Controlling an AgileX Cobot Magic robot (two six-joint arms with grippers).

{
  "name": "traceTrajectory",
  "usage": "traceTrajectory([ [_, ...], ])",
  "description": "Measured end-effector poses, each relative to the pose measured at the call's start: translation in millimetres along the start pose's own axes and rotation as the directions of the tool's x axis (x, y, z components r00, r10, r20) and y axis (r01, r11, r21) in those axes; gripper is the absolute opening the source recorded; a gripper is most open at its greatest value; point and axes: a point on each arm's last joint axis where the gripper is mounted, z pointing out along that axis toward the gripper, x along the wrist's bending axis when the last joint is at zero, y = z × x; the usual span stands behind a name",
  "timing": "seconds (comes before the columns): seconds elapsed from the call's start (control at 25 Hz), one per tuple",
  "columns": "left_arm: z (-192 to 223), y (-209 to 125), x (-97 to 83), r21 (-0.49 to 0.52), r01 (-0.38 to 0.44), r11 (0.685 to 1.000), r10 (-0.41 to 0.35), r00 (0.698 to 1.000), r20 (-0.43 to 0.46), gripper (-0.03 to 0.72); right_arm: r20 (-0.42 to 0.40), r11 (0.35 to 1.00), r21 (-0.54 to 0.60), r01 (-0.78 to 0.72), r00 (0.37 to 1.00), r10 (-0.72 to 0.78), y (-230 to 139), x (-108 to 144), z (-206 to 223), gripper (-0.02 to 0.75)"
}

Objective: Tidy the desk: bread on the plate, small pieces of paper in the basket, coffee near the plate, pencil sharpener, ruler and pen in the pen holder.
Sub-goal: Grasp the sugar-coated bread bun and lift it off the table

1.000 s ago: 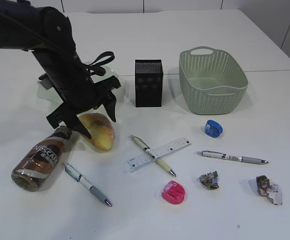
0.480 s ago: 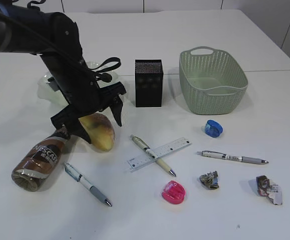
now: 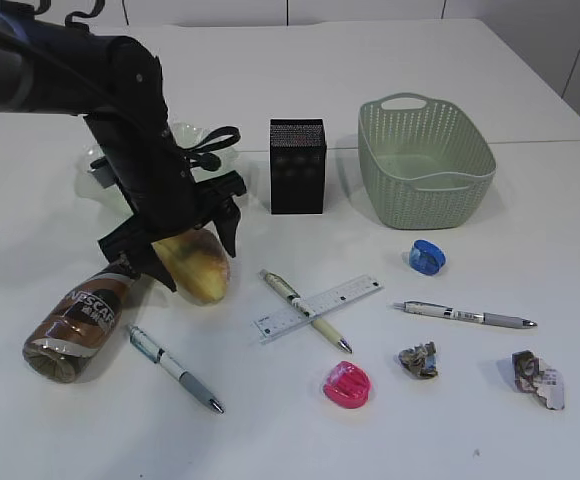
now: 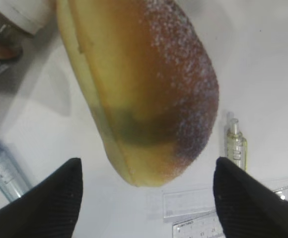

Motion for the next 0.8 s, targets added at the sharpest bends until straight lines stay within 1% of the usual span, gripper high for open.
traceTrajectory([
  [0.12,4,1,-1.1,-0.007,0.005,1.0,-0.005,1.0,0.009,0.58,0.0,1.0,0.0,0.0,1.0,0.0,0,0,0,0.317],
  [0.36,17,3,0.1,-0.001,0.009,1.0,-0.009,1.0,-0.005,0.58,0.0,1.0,0.0,0.0,1.0,0.0,0,0,0,0.316],
  [0.56,19,5,-2.4,-0.021,0.01,1.0,-0.009,1.0,0.023,0.579,0.0,1.0,0.0,0.0,1.0,0.0,0,0,0,0.317],
  [0.8,23,6,-3.0,-0.027,0.017,0.999,-0.017,0.999,0.03,0.535,0.0,1.0,0.0,0.0,1.0,0.0,0,0,0,0.317],
])
